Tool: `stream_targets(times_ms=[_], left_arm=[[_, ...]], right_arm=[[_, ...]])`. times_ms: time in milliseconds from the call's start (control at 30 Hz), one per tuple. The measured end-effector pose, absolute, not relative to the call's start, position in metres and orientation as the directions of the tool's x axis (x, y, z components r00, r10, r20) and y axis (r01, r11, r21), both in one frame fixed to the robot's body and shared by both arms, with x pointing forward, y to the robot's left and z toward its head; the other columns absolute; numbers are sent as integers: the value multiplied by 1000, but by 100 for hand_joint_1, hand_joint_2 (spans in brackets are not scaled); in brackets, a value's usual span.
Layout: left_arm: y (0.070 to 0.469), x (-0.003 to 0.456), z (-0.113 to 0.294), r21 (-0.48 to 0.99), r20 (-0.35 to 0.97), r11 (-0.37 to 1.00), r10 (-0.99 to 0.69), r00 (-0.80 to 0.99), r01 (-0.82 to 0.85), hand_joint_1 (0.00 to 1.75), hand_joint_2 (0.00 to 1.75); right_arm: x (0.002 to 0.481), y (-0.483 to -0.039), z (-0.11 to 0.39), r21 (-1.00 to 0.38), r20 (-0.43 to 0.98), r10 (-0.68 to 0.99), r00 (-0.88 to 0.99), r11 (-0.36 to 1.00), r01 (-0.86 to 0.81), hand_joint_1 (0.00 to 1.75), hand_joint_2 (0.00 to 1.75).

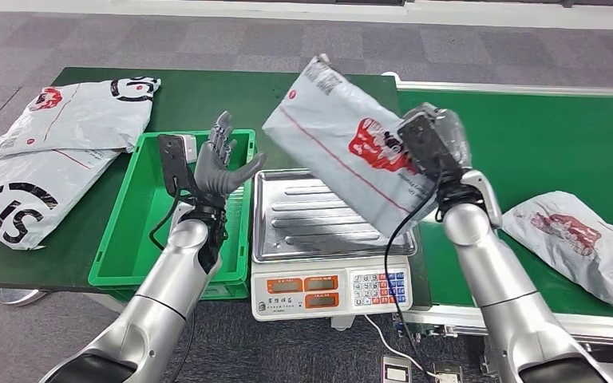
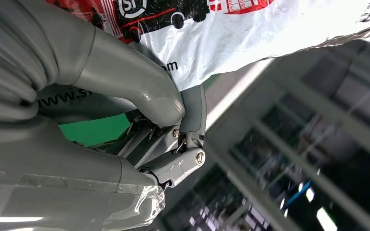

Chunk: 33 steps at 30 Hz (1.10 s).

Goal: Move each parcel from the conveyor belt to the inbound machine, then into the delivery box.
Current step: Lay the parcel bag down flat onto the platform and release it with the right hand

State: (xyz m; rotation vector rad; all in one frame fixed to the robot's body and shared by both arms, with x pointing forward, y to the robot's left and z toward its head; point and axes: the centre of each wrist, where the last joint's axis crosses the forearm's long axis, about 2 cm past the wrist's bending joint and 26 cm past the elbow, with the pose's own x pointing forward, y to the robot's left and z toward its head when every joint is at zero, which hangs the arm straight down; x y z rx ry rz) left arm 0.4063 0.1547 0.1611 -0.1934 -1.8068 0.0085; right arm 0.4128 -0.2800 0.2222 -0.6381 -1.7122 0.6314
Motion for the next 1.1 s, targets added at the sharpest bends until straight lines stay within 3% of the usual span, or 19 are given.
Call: stream_targets(times_ms=[200, 533, 567, 667, 700, 867, 1100], left_arm=[[153, 407, 160, -107, 968, 987, 131, -216, 121, 0, 175], [153, 407, 157, -102, 971, 988, 125, -203, 119, 0, 175], [153, 407, 158, -102, 971, 988, 124, -203, 118, 0, 175], [151, 409, 161, -96, 972, 989, 117, -203, 112, 0, 175], [150, 410, 163, -90, 972, 990, 112, -206, 111, 0, 175], [145, 413, 170, -28, 972, 994, 51, -231, 102, 0, 175], [144, 412, 173, 78, 960, 994, -53, -277, 80, 0, 175]], right_arm=[[392, -238, 193, -706, 696, 683, -219, 707, -41, 175, 175], [389, -227, 191, -696, 711, 667, -222, 712, -94, 175, 175], [389, -225, 191, -691, 719, 660, -219, 713, -119, 153, 175], [387, -212, 191, -698, 715, 669, -200, 696, -169, 22, 175], [386, -206, 192, -711, 702, 685, -194, 684, -163, 0, 175], [383, -195, 190, -777, 626, 759, -180, 627, -59, 0, 175], [380, -214, 178, -785, 613, 779, -127, 619, 4, 0, 175]])
